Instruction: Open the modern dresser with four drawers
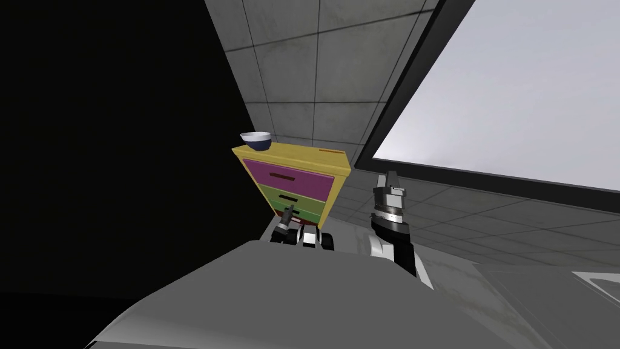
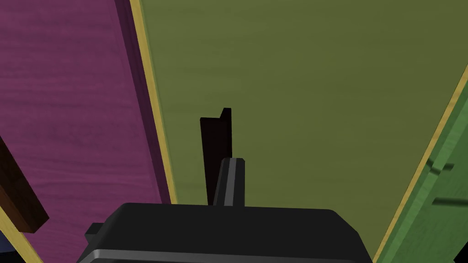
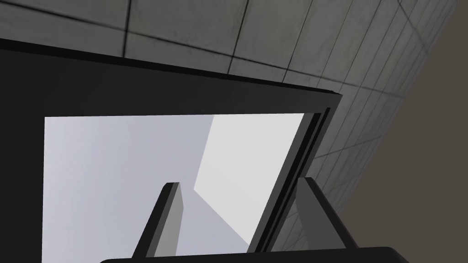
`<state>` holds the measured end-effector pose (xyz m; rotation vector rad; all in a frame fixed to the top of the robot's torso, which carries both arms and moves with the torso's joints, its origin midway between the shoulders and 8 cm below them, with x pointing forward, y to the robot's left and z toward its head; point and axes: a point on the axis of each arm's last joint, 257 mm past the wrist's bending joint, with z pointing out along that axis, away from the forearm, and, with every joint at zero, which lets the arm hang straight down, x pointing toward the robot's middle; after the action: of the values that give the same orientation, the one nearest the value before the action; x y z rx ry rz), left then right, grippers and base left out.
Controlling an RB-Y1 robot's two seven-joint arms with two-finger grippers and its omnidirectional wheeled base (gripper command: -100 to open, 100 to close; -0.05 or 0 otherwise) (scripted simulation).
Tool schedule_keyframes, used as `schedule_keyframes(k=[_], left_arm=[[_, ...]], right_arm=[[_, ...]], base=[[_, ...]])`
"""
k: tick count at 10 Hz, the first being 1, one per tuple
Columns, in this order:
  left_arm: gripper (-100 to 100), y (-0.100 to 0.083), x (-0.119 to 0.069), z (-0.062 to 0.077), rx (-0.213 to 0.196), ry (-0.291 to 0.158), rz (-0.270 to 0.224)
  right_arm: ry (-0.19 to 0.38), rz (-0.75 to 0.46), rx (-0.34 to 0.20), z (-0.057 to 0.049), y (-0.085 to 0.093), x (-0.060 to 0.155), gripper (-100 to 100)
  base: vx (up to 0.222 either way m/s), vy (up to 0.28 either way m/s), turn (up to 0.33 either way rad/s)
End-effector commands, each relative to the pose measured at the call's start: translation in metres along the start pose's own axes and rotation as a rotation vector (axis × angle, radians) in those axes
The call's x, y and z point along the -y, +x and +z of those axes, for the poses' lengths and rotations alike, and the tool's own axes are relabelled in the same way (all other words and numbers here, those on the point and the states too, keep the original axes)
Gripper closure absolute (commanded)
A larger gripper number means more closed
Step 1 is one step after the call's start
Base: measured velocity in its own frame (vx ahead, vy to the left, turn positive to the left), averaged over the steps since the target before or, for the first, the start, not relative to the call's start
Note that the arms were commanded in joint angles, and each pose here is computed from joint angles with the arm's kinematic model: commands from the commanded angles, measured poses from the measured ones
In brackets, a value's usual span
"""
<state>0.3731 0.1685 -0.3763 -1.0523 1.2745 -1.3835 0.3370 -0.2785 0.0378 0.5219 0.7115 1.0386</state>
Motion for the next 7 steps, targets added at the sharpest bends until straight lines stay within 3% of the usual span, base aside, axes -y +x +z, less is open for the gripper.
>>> schedule_keyframes(k=[1, 3, 4, 6, 7], left_arm=[[100, 0.001, 0.003, 0.002, -0.005, 0.000, -0.001], [100, 0.001, 0.004, 0.002, -0.006, 0.000, -0.001], [-100, -0.008, 0.006, 0.009, -0.013, -0.001, 0.022], [-100, -0.011, 0.007, 0.015, -0.014, -0.004, 0.028], [-100, 0.000, 0.007, 0.023, -0.002, -0.005, -0.003]], right_arm=[[0.000, 0.000, 0.000, 0.000, 0.000, 0.000, 0], [0.000, 0.000, 0.000, 0.000, 0.000, 0.000, 0], [0.000, 0.000, 0.000, 0.000, 0.000, 0.000, 0], [0.000, 0.000, 0.000, 0.000, 0.000, 0.000, 0], [0.000, 0.000, 0.000, 0.000, 0.000, 0.000, 0]], base=[[-0.178, 0.016, 0.018], [-0.140, 0.019, 0.014], [0.067, -0.034, -0.038], [0.159, -0.048, -0.016], [0.150, -0.055, -0.015]])
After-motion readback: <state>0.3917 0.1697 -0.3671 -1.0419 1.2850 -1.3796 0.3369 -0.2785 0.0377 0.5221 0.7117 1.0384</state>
